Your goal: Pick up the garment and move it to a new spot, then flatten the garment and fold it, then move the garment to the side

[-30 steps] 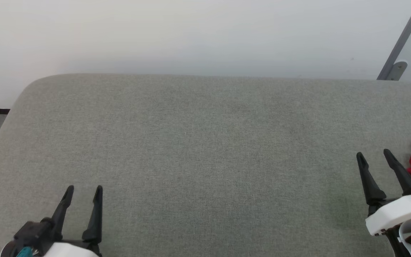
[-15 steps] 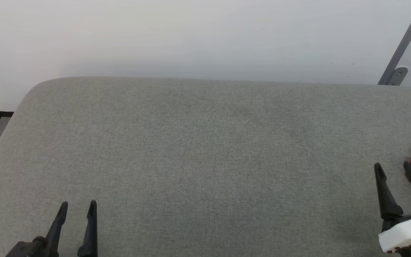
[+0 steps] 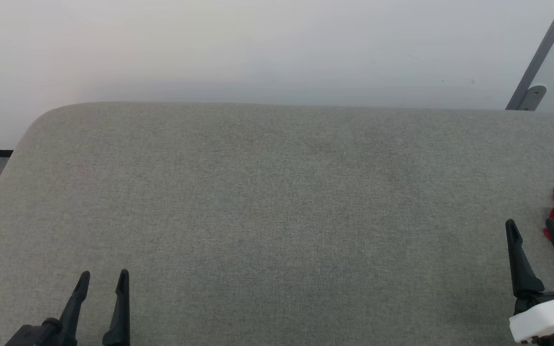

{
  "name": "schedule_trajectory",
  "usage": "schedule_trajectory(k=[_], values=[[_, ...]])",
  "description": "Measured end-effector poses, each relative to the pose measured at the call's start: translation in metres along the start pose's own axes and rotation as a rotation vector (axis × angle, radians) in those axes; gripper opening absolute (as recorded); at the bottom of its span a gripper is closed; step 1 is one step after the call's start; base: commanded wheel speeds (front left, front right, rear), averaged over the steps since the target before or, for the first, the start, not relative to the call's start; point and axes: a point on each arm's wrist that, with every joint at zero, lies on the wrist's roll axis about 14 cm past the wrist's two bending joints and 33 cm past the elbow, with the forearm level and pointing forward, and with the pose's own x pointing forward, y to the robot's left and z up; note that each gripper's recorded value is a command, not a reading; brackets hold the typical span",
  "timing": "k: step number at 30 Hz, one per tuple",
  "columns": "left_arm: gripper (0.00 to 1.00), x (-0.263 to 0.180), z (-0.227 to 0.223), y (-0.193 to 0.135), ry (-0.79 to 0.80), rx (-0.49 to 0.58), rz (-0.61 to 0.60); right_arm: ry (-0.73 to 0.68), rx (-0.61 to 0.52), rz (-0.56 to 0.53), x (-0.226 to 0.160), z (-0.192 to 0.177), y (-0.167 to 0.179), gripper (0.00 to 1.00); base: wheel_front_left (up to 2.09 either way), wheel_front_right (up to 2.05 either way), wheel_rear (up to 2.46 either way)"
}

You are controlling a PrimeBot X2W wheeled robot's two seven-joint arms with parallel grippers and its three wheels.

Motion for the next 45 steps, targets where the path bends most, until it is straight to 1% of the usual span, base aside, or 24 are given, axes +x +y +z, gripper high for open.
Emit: schedule_trajectory(k=[28, 29, 35, 45], values=[[1.00, 0.002, 0.005, -0.002, -0.017, -0.004, -0.008, -0.006, 0.022, -0.001, -0.004, 0.001, 0.003, 1.00, 0.00, 0.00, 0.00], [0.00, 0.001, 0.003, -0.003, -0.010, -0.006, -0.008, 0.002, 0.025, -0.002, -0.004, -0.002, 0.003, 0.00, 0.00, 0.00, 0.00], [0.00, -0.002, -0.016, -0.007, 0.044, -0.056, 0.010, 0.079, 0.078, -0.022, -0.014, -0.029, 0.005, 0.00, 0.00, 0.00, 0.00], [0.00, 0.002, -0.021, -0.003, 0.061, -0.235, 0.058, 0.092, 0.256, -0.054, -0.012, -0.035, 0.004, 0.00, 0.00, 0.00, 0.00]])
